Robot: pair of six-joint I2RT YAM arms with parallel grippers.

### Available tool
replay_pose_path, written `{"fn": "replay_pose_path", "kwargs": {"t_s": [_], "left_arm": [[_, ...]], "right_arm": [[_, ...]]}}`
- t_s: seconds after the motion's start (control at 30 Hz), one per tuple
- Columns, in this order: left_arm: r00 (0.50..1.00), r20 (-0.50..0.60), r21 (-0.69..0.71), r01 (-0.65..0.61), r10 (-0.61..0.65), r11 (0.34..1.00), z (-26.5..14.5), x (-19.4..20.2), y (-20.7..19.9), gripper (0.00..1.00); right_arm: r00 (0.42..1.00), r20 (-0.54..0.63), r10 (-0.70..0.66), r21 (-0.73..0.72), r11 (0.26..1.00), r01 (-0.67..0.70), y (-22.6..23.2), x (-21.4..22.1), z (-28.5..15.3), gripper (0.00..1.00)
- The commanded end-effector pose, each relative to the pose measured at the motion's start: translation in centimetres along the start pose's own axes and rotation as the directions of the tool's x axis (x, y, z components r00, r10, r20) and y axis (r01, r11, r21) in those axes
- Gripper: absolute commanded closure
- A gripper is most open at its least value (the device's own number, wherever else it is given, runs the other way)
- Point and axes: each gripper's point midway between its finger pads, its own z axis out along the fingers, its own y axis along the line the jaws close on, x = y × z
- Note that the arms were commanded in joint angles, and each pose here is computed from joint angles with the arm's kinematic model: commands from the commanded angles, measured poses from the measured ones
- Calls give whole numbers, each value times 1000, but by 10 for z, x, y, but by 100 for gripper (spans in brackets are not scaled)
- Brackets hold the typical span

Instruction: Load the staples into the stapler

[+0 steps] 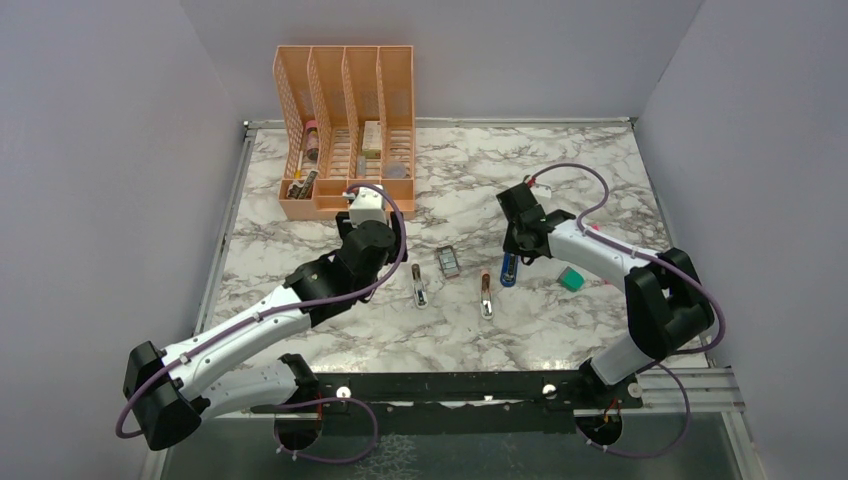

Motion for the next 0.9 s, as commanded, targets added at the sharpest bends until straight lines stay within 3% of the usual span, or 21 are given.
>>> {"fn": "replay_pose_path", "kwargs": {"t_s": [0.0,0.47,0.87], "left_arm": [[1000,3,23,9,-9,1000,1,-2,-3,29],[1000,3,25,16,-16,1000,0,-2,-2,29],[1000,2,25,21,-21,999,-1,-2,-1,29]], "right_arm": [[1000,19,-3,43,999,2,-9,0,9,79],[1000,6,1,50,999,-2,-10,6,14,79],[997,71,33,8,999,-34,-7,-13,-6,79]]}}
